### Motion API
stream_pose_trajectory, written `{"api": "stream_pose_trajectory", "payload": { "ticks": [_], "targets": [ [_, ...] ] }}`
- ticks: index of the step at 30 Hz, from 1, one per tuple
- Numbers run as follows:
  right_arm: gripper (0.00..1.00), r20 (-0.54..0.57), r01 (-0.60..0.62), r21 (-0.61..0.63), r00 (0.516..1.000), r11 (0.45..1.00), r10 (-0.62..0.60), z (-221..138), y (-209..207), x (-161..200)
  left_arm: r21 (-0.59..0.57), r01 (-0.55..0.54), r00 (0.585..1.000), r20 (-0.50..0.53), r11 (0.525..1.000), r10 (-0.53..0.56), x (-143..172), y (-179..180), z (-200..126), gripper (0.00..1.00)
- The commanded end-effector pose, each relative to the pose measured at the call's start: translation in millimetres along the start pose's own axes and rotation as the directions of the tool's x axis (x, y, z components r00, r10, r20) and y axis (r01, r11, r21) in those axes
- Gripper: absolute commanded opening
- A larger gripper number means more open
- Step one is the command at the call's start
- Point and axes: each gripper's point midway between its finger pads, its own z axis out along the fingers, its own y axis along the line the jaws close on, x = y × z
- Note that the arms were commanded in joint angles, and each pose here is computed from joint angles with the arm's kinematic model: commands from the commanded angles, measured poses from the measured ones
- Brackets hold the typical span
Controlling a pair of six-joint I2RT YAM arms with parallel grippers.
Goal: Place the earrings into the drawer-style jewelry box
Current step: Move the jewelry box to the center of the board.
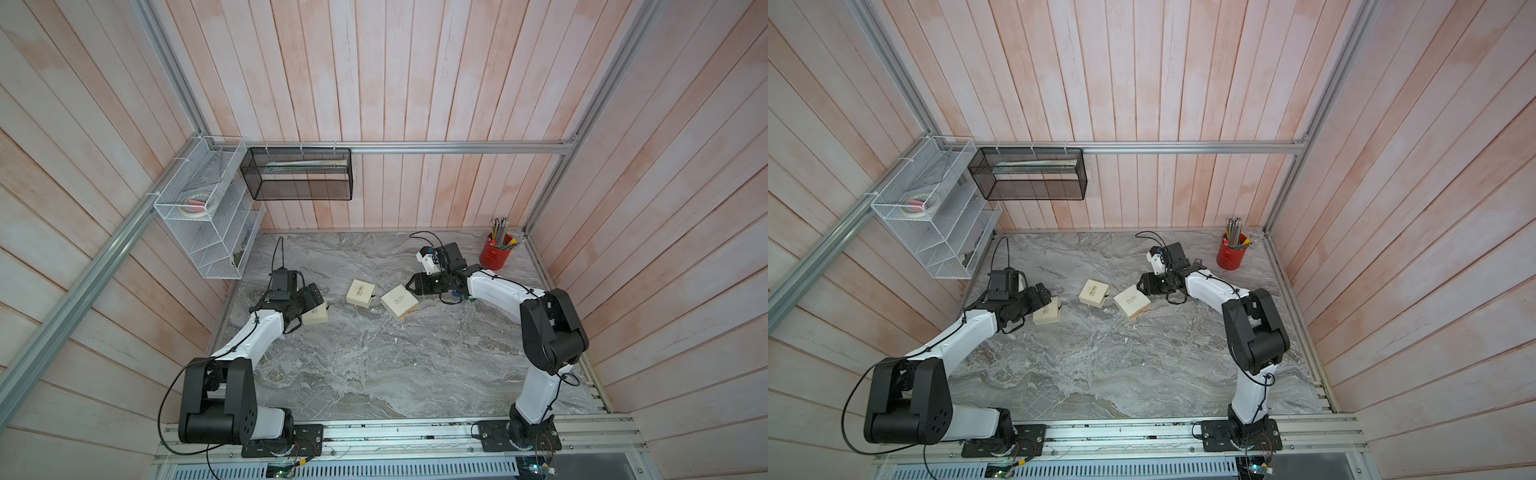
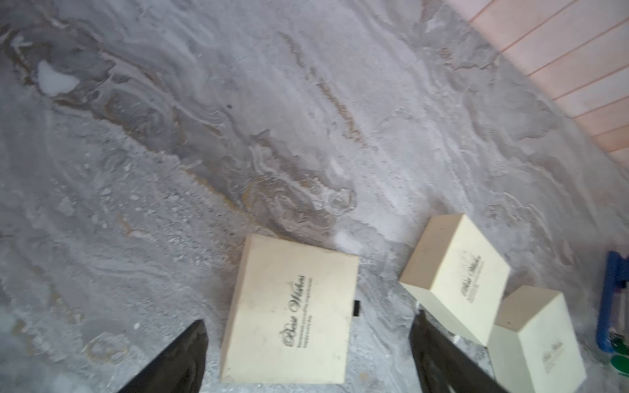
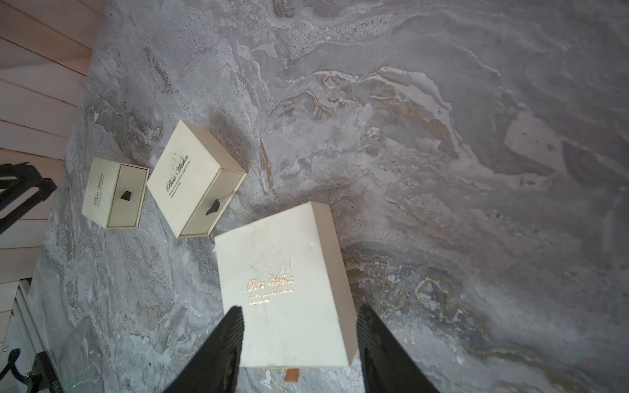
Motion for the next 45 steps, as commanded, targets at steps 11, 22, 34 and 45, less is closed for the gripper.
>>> {"api": "stream_pose_trajectory", "payload": {
  "ticks": [11, 22, 34, 45],
  "targets": [
    [0.55, -0.014, 0.023, 0.007, 1.000, 1.000, -0.023, 0, -1, 5, 0.180, -0.085, 0.989, -0.101, 0.980, 0.104, 4, -25, 46, 0.85],
    [0.55, -0.024, 0.027, 0.015, 0.999, 1.000, -0.026, 1, -4, 11, 0.336, -0.250, 0.942, -0.134, 0.908, 0.309, 16, -67, 58, 0.85],
    [0.54, -0.009, 0.020, 0.035, 1.000, 0.999, -0.020, -3, -8, 13, 0.535, -0.288, 0.900, -0.131, 0.794, 0.415, 43, -124, 57, 0.85],
    [0.68, 0.195, -0.038, 0.116, 0.981, 0.993, 0.015, -55, -29, -30, 0.457, -0.359, 0.914, -0.005, 0.813, 0.406, 16, -142, 22, 0.89]
  ]
}}
